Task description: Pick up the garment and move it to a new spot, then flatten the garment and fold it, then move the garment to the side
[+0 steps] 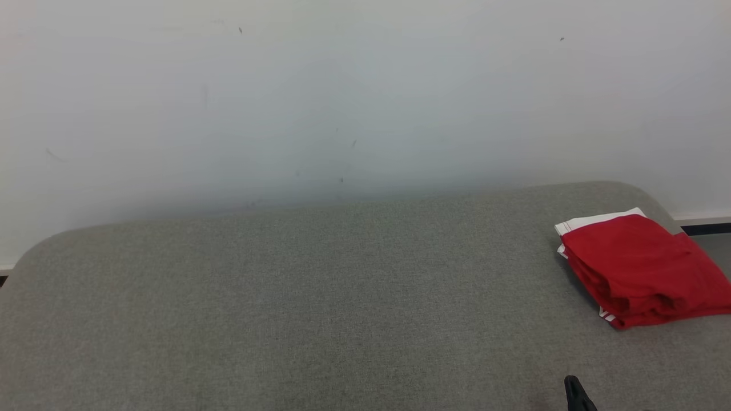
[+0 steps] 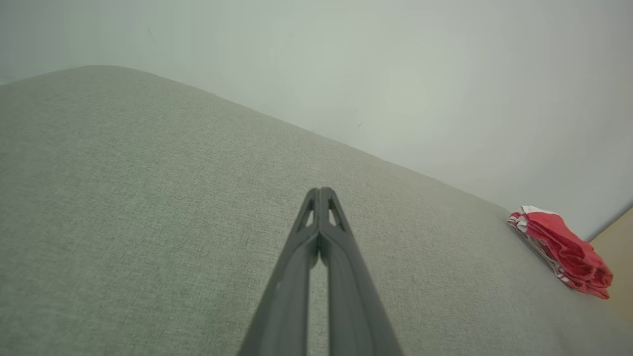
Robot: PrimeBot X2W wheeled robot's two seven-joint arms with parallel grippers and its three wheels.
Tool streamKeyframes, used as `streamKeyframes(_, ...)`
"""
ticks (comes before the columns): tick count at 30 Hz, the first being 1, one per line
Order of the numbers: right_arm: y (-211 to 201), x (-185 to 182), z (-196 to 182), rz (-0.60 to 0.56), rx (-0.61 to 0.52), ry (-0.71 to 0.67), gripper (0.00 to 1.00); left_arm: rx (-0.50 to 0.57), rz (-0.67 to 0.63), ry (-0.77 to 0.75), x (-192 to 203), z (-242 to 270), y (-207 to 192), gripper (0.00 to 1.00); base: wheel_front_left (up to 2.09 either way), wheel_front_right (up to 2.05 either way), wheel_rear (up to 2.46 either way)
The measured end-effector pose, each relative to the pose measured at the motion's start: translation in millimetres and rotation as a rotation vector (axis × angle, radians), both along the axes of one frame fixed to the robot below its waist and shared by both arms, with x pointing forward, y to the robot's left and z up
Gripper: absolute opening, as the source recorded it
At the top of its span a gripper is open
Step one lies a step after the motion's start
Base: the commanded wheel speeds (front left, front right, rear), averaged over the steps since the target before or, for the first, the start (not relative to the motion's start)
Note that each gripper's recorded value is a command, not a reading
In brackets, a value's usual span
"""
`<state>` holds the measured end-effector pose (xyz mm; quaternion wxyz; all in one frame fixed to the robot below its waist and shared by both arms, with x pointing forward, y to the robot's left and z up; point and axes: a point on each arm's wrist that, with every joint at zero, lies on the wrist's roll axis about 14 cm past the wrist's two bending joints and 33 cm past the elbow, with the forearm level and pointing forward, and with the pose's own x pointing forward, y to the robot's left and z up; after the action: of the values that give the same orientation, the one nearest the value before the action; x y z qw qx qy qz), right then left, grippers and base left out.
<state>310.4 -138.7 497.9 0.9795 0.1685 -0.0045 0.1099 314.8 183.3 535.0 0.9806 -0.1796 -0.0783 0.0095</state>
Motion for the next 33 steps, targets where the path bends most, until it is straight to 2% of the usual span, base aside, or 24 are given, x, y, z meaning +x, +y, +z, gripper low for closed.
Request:
streamKeyframes(16,-12,25,4,-0.053,0.248,0.068,0.00,-0.265,-0.006,0.045,17,-8,12,0.00,0.00,0.00,0.00)
streamKeyframes(33,-20,47,6,-0.086,0.473,0.125,0.00,-0.499,-0.009,0.078,30,-17,23,0.00,0.00,0.00,0.00)
